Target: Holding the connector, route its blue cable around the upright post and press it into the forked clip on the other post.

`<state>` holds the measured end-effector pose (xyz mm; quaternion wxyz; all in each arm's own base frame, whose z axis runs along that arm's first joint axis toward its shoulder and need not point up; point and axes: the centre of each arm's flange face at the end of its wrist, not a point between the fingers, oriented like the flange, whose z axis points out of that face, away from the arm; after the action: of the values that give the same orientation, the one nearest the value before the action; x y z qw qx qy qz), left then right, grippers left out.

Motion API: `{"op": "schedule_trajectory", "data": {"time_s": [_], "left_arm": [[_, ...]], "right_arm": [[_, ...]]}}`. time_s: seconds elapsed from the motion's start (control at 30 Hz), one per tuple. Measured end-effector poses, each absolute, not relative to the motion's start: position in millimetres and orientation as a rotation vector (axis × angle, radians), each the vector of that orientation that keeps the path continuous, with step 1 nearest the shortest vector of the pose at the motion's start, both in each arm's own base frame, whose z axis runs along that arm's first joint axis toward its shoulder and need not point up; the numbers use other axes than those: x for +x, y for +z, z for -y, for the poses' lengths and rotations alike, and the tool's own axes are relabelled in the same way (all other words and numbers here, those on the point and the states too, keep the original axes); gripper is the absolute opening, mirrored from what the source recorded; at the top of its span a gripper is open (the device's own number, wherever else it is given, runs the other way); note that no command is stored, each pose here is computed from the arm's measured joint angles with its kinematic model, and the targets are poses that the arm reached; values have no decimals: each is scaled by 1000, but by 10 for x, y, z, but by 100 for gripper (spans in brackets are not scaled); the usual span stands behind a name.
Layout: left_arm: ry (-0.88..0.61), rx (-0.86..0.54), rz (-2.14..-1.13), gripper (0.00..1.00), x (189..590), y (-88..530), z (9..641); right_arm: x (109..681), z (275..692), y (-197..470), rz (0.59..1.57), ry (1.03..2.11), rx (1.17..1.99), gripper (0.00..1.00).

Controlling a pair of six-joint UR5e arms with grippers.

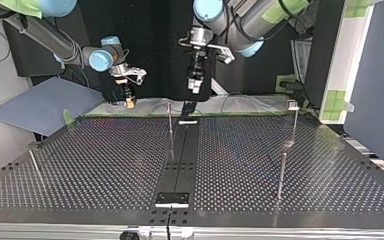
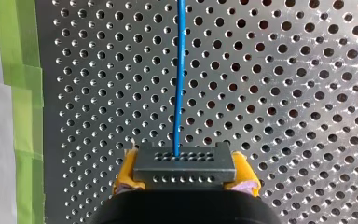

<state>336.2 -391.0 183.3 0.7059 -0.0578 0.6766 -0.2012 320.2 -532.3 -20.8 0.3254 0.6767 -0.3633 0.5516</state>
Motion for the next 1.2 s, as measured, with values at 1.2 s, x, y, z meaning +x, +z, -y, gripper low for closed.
{"op": "schedule_trajectory", "data": {"time_s": [1.2], "left_arm": [[-387,-89,-1544,100,2902,1776,3501]], "right_arm": [[3212,5298,-219,960,1440,1788,0]]}}
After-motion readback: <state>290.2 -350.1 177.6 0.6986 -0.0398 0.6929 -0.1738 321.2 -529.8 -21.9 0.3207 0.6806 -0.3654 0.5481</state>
